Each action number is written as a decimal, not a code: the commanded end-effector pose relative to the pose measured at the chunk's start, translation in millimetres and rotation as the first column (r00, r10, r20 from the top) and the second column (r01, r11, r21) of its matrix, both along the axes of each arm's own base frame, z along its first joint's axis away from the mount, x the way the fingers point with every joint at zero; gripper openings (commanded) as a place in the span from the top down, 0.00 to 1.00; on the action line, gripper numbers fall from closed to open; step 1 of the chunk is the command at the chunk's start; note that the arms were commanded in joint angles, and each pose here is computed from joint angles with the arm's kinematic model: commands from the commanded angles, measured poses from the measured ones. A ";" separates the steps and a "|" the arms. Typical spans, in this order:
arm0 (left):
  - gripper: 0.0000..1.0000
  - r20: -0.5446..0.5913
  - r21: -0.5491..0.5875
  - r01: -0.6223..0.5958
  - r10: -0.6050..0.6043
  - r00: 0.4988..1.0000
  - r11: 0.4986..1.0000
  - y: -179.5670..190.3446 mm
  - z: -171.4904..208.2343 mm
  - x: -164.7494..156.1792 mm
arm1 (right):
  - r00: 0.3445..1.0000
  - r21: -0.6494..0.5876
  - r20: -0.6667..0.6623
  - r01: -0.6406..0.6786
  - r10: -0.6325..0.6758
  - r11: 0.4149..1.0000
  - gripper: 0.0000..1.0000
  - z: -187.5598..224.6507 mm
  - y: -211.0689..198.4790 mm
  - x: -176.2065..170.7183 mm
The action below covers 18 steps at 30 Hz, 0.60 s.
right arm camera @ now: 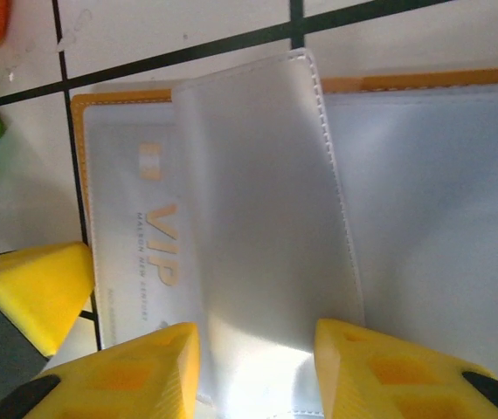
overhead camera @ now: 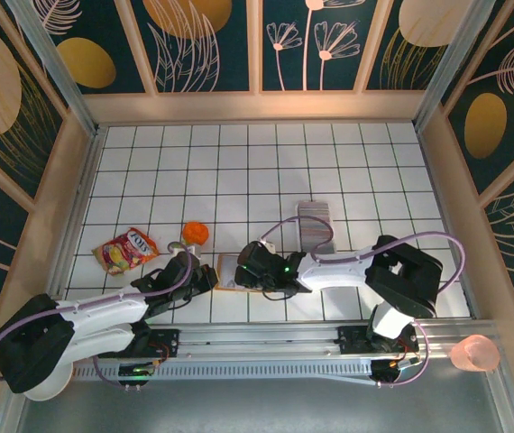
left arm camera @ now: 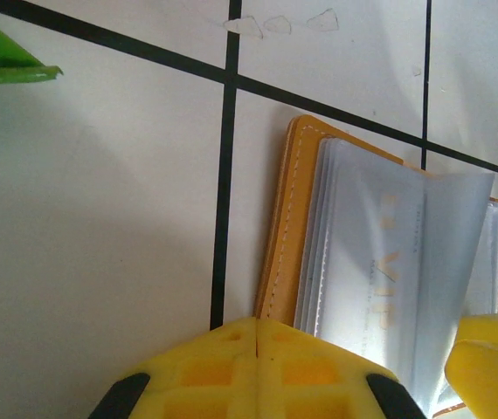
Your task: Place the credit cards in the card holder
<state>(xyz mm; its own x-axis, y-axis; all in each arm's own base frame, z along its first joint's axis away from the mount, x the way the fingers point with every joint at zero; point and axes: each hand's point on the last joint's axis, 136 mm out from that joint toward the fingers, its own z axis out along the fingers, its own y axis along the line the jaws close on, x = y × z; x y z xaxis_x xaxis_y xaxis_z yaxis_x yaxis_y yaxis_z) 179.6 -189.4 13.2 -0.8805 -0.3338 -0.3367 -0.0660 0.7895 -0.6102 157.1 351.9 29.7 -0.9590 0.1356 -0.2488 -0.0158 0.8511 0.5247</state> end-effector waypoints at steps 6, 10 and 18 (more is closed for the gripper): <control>1.00 -0.053 0.025 0.015 -0.014 0.998 1.000 6.3 -13.5 -13.5 | 1.000 0.084 -0.001 0.002 -0.002 0.996 0.61 5.3 21.9 1.3; 1.00 -0.055 0.025 0.010 -0.009 0.998 1.000 6.8 -14.2 -13.4 | 1.000 0.123 0.008 0.009 -0.010 0.992 0.61 11.9 27.6 3.7; 1.00 -0.054 0.021 0.008 -0.007 0.999 1.000 6.9 -14.7 -13.4 | 1.000 0.207 0.018 -0.005 0.002 0.978 0.62 22.9 46.7 4.7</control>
